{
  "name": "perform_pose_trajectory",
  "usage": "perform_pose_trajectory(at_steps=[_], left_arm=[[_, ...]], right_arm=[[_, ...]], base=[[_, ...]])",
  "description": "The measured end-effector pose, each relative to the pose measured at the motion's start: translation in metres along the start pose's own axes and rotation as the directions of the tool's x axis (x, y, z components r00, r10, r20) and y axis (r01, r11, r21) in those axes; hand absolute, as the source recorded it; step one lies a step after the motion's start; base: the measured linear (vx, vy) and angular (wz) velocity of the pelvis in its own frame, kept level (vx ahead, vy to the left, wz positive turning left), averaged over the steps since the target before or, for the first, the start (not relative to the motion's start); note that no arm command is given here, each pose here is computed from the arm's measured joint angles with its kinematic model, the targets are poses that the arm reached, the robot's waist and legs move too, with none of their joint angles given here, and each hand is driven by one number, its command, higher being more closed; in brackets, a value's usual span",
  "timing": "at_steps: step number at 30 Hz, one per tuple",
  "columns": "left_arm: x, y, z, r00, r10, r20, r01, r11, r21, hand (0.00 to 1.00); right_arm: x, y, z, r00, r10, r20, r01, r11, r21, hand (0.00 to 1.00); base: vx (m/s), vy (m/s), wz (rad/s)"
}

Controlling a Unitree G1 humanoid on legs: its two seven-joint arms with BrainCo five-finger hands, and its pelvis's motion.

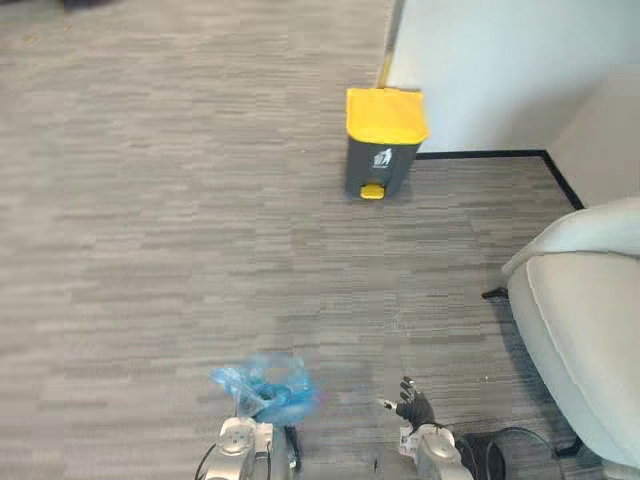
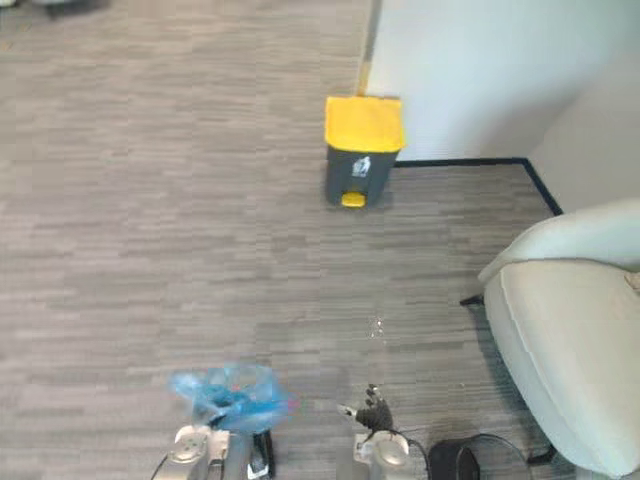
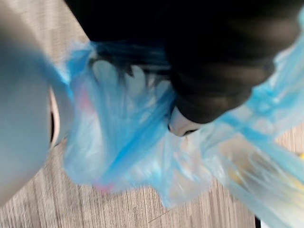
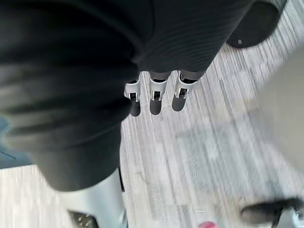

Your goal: Gather rubbish on tea table into small bin, then transfer packed bag to large trash can.

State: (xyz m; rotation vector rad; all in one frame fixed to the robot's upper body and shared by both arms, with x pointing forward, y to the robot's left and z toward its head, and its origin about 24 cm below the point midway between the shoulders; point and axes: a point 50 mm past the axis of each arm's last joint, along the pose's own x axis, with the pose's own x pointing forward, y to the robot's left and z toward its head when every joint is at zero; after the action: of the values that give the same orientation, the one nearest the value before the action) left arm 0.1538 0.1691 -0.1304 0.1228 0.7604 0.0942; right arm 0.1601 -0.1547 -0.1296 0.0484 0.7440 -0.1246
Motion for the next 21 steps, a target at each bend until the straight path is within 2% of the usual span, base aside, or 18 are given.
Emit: perform_pose_trajectory(at_steps=[3,7,13,17,21], left_arm=[[-0.001,0.003,-0.007,0.999,0.006,-0.035,-0.006,1.0,0.01,1.0],[-0.002,0.003,-0.012,0.999,0.0,-0.05,0.001,1.0,0.023,1.0],[-0.003,-0.013,-0.008,0.999,-0.026,-0.042,0.025,0.999,-0.025,1.0],[-0.003,-0.014,0.002,1.0,-0.024,0.013,0.025,0.999,-0.044,1.0],[0.0,-0.021,0.007,0.999,-0.041,0.02,0.042,0.998,-0.05,1.0]], right_arm=[[0.003,0.001,0.005,1.0,0.022,0.014,-0.021,0.998,-0.058,0.0],[0.003,-0.007,0.005,1.0,0.005,0.008,-0.005,0.998,-0.07,0.0],[0.001,-0.03,-0.002,0.998,-0.06,-0.031,0.057,0.995,-0.08,0.0],[-0.001,-0.021,-0.005,0.998,-0.05,-0.027,0.049,0.998,-0.048,0.0],[-0.001,-0.026,-0.005,0.997,-0.071,-0.039,0.069,0.997,-0.032,0.0]], base=[[0.27,0.042,-0.34],[0.43,-0.067,0.12],[0.53,-0.075,0.16],[0.43,0.116,-0.37],[0.29,0.248,-0.3]])
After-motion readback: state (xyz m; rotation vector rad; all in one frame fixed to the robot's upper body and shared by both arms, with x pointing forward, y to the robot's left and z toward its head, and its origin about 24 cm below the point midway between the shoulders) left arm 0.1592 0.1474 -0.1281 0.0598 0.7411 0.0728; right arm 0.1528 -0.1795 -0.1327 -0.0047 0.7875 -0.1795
